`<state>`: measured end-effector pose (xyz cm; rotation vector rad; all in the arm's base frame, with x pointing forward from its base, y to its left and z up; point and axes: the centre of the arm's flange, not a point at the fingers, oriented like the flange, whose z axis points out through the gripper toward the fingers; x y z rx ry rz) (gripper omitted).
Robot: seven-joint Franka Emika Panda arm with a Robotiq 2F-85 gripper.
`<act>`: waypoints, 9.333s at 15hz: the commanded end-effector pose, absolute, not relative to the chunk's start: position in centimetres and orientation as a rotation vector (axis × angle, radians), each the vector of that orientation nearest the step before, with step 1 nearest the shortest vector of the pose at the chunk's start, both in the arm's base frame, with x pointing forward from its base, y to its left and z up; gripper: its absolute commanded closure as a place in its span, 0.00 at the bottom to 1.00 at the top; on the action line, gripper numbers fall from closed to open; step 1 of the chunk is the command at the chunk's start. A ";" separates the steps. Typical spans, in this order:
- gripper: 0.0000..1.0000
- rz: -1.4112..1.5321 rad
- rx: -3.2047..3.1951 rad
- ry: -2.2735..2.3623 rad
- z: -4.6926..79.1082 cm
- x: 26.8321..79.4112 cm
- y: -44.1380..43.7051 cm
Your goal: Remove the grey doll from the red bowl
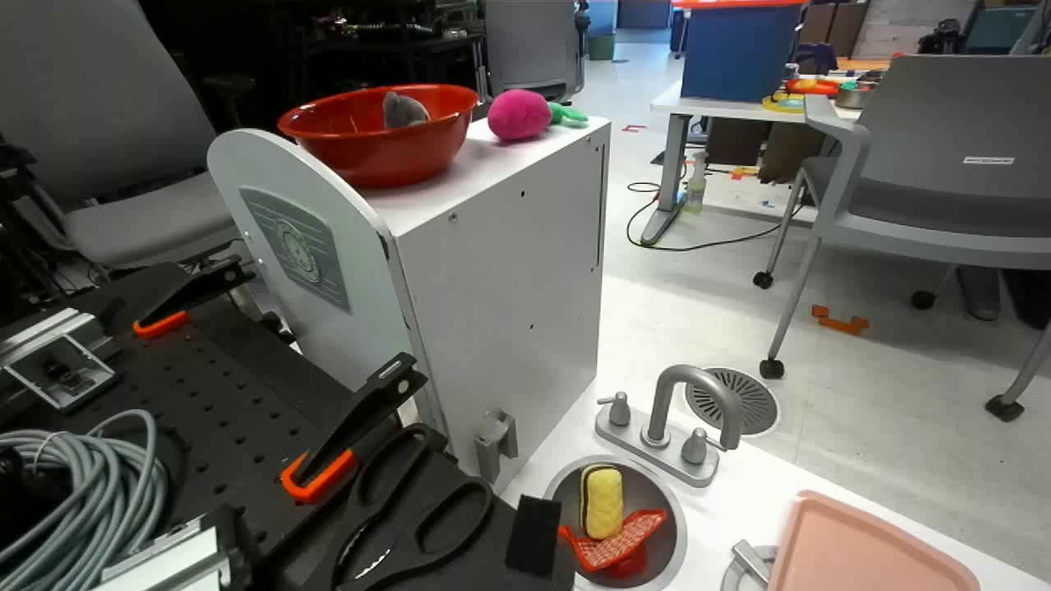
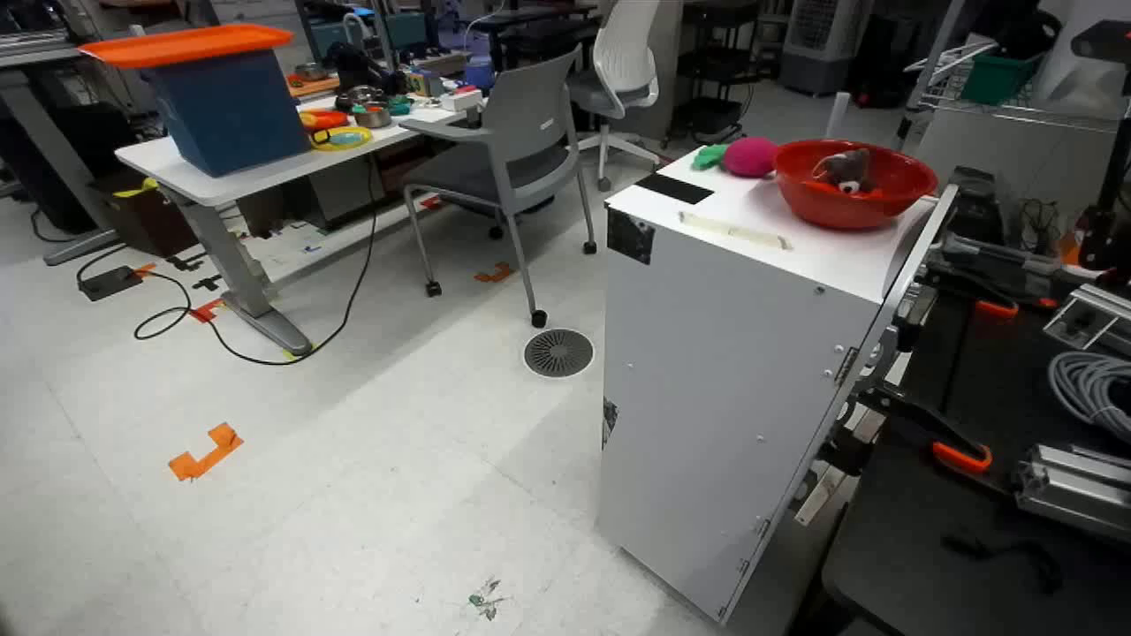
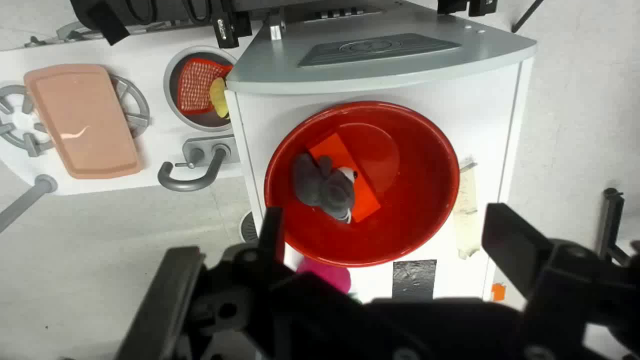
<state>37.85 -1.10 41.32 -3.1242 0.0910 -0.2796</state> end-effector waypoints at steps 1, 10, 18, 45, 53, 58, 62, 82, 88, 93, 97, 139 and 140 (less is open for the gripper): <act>0.00 -0.280 -3.124 0.091 41.3 37.8 -1.1; 0.00 -0.280 -3.124 0.091 41.3 37.8 -1.1; 0.00 -0.311 -3.126 0.016 41.5 37.5 -1.4; 0.00 0.067 -3.206 0.191 42.8 37.9 -8.2; 0.00 -0.263 -3.206 0.277 45.0 41.7 -9.2; 0.00 -0.408 -3.126 0.253 45.2 43.9 -7.7; 0.00 -0.409 -3.077 0.276 44.8 44.2 -6.1; 0.00 -0.096 -3.144 0.032 38.4 46.0 -2.1; 0.00 0.040 -3.178 -0.084 36.5 45.6 0.3; 0.00 0.106 -3.190 -0.061 34.5 45.8 -1.5; 0.00 0.126 -3.187 -0.049 33.6 45.9 -2.6; 0.00 0.181 -3.196 -0.021 33.1 45.9 -1.6; 0.00 0.176 -3.198 -0.002 32.9 46.0 -2.2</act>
